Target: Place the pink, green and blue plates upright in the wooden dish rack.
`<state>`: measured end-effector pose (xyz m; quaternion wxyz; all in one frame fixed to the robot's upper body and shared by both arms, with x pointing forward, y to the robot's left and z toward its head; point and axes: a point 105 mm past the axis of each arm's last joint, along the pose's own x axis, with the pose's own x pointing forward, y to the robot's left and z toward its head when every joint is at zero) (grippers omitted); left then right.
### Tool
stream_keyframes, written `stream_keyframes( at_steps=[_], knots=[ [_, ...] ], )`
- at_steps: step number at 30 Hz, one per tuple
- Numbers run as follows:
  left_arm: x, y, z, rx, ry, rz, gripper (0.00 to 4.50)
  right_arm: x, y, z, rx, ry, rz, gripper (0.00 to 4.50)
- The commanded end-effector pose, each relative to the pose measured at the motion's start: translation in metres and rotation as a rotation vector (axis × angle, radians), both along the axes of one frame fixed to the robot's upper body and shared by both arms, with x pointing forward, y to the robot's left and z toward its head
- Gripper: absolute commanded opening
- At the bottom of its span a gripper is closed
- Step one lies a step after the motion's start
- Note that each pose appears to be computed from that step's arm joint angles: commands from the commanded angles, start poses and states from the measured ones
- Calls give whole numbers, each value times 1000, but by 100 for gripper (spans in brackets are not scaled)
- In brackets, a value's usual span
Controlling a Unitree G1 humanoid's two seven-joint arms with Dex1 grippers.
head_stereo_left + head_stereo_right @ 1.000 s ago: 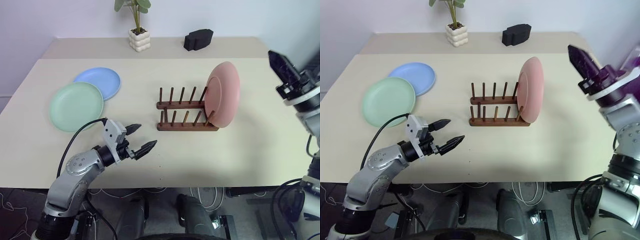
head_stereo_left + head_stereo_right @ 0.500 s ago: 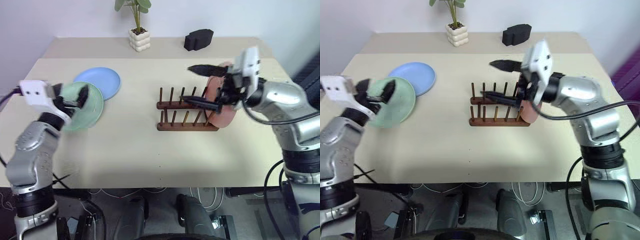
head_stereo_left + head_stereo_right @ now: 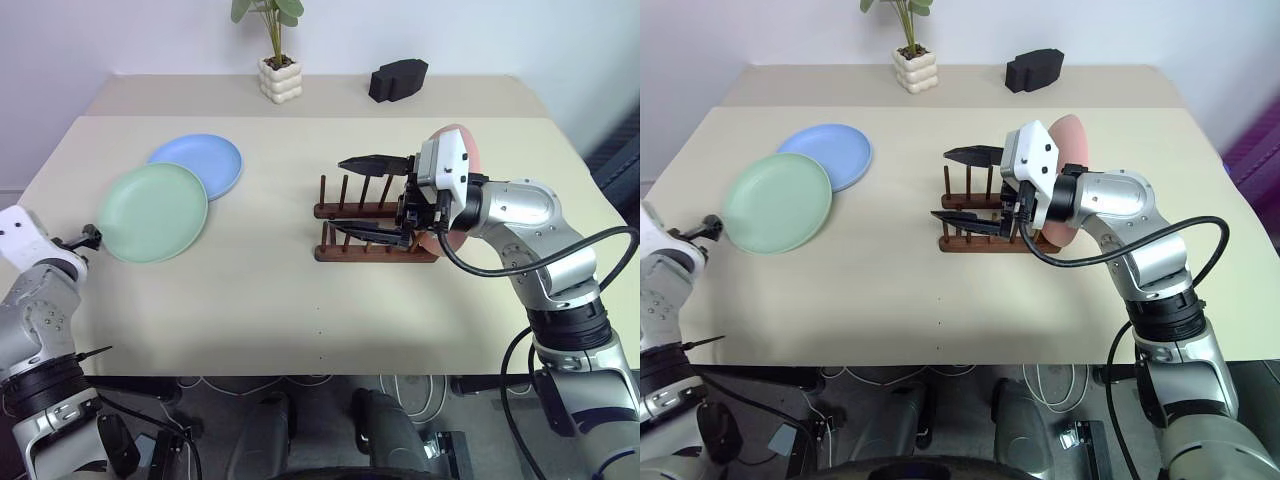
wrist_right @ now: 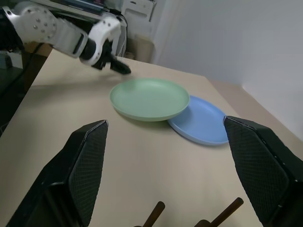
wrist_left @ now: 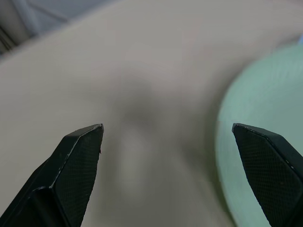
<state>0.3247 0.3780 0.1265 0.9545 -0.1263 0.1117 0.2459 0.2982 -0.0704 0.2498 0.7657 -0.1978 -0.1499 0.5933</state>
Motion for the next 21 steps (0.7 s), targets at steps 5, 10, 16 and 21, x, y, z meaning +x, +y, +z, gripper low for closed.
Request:
stream_keyframes(
  at_steps=[5,10,16,21],
  knots=[
    [18,-10,-1,-45,-12,-82,450,-10,0,5,8,-34,16,397],
    [23,-12,-7,-55,6,-98,370,-11,-1,4,8,-32,12,400],
    [20,-8,-11,-79,-6,-74,63,-11,-2,3,9,-32,8,400],
    [15,-6,-15,-109,-28,-61,5,-12,-2,2,11,-33,12,400]
  ],
)
